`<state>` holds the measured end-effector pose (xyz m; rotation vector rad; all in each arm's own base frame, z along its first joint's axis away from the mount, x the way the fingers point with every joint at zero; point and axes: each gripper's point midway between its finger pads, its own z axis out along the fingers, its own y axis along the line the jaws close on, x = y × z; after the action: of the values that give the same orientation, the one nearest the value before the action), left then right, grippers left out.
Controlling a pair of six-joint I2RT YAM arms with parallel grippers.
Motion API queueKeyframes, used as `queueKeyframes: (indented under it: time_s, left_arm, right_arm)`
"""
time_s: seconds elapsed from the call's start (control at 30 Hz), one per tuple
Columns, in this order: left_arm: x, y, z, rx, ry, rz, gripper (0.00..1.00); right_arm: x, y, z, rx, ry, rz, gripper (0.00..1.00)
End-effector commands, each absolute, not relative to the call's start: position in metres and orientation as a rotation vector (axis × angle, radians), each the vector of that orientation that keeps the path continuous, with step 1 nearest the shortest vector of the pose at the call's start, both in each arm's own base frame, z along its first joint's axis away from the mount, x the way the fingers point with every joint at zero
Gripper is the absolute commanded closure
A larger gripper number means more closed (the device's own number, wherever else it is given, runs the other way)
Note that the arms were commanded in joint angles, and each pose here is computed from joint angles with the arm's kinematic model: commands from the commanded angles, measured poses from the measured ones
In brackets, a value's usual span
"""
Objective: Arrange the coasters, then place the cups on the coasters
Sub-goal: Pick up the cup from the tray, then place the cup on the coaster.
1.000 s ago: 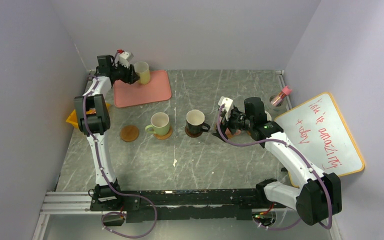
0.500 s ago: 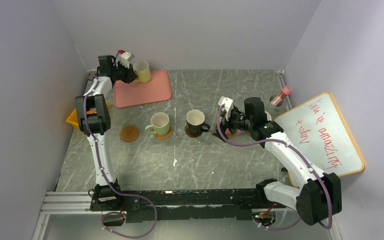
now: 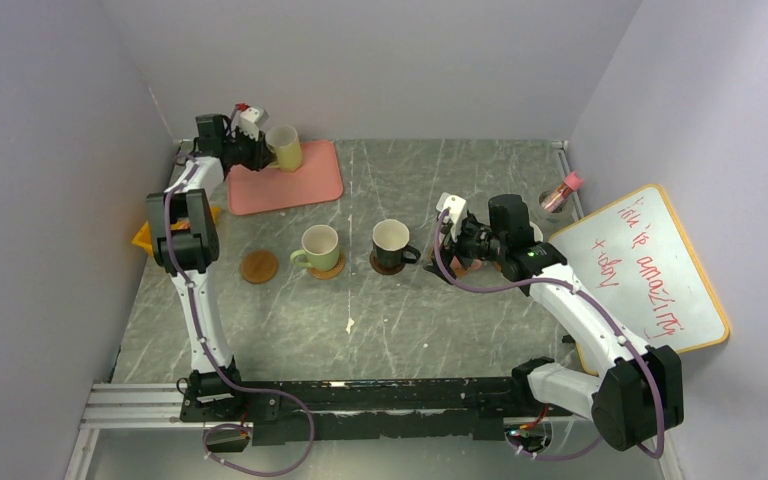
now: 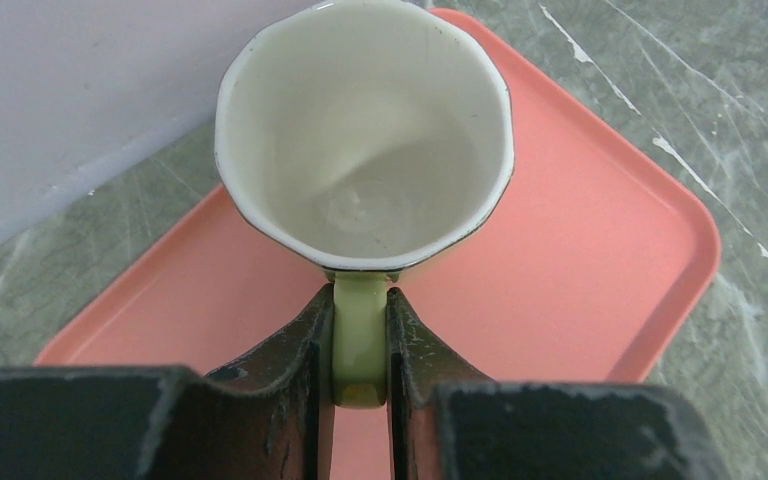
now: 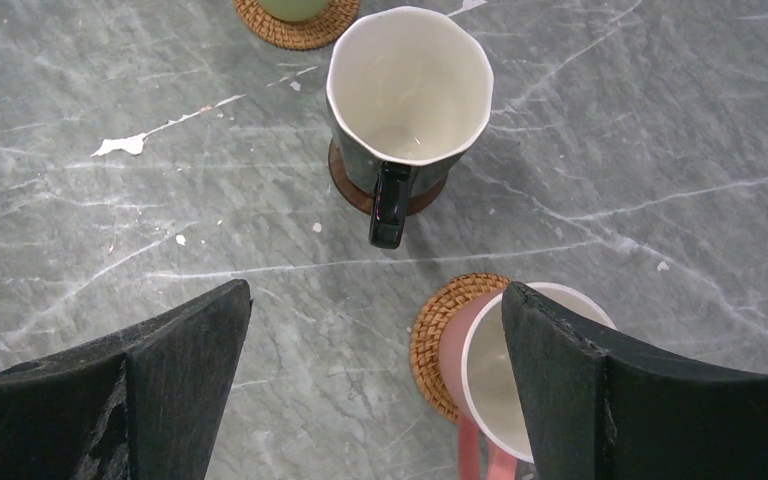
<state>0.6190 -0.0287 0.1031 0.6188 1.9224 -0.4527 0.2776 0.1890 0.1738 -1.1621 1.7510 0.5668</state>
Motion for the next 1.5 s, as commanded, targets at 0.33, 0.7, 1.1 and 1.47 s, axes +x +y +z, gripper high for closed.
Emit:
queueKeyframes:
  time_s: [0.33,0.7,1.1,1.47]
  left_arm:
    - [0.583,-0.038,0.23,0.641,1.673,-0.388,0.95]
    - [0.531,-0.017,0.23,0.65,1.705,-0.328,0.95]
    - [0.44,-0.014,0.22,0.716,1.753,-0.342,0.95]
    - [0.373,-0.016,0.172,0.778,1.855,-0.352,0.95]
  right_arm:
    - [0.277,0.194,0.188,-1.183,1.672,0.57,0.0]
    - [0.277,0.195,0.187,-1.184,1.677,0.575,0.0]
    - [0.275,0.197,0.188,-1.19,1.67,0.586,0.0]
    - [0.273,0.199,0.19,-1.196,1.659,0.591,0.0]
